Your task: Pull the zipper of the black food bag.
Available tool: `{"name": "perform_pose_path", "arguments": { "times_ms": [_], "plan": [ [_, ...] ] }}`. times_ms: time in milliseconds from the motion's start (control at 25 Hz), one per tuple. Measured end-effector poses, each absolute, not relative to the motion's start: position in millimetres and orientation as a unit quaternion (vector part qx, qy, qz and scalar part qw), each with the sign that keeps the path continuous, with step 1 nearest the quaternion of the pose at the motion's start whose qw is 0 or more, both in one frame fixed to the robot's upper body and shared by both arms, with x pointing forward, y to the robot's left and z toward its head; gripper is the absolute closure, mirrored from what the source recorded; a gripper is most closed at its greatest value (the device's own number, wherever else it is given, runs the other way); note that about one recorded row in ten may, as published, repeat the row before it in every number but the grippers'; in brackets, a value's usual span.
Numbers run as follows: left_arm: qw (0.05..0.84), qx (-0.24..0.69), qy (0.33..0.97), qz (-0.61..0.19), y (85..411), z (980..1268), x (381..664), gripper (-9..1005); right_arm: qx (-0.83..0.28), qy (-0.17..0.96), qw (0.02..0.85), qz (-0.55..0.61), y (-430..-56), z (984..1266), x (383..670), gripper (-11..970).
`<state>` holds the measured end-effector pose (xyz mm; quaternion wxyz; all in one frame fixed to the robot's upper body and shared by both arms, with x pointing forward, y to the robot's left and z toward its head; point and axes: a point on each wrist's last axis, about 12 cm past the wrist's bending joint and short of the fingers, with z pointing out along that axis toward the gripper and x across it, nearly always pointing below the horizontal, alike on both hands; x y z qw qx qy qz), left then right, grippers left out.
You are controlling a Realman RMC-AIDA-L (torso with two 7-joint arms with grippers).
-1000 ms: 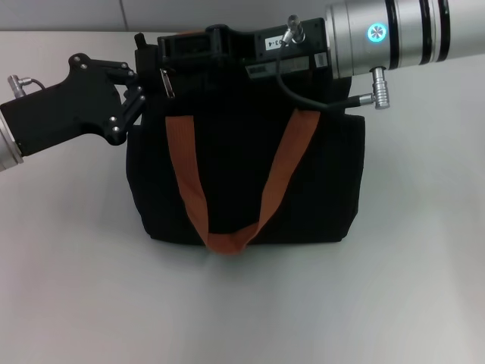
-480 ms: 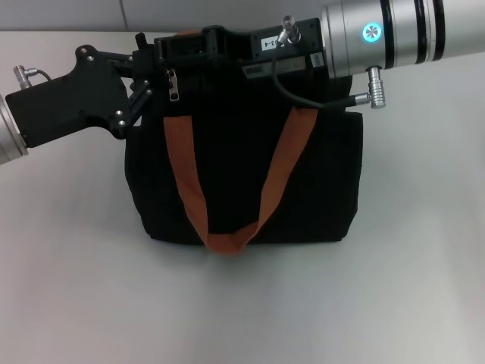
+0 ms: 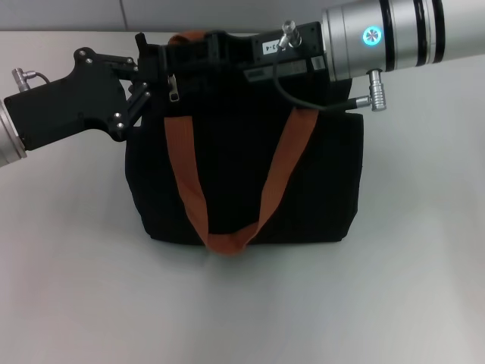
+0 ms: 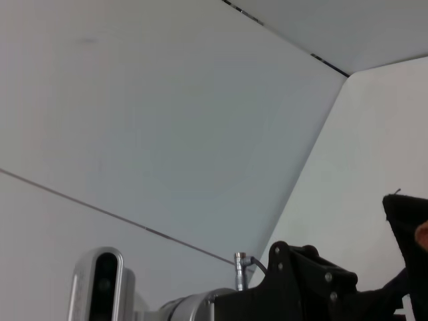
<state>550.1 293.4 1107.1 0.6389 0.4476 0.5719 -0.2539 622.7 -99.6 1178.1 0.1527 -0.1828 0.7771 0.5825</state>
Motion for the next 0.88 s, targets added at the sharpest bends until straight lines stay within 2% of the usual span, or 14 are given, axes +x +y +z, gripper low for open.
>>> {"name": "perform_pose_path", "arguments": {
  "times_ms": [80, 320, 520, 880],
  "plan": [
    [0.639, 0.448, 0.572, -0.254, 293.5, 1107.0, 550.0, 965, -0.186, 0.779, 0.152, 0.580, -98.8, 1177.6, 622.3, 168],
    [0.639, 0.447, 0.572, -0.253, 294.0, 1107.0, 549.9, 965, -0.182, 0.783, 0.152, 0.575, -99.5, 1175.7, 622.8, 363],
    [0.638, 0.448, 0.572, -0.254, 294.1, 1107.1, 550.0, 965, -0.179, 0.784, 0.154, 0.574, -100.4, 1174.5, 623.2, 598],
    [0.638, 0.449, 0.572, -0.254, 293.8, 1107.0, 549.8, 964, -0.181, 0.786, 0.152, 0.572, -100.1, 1173.6, 622.7, 613]
  ]
}}
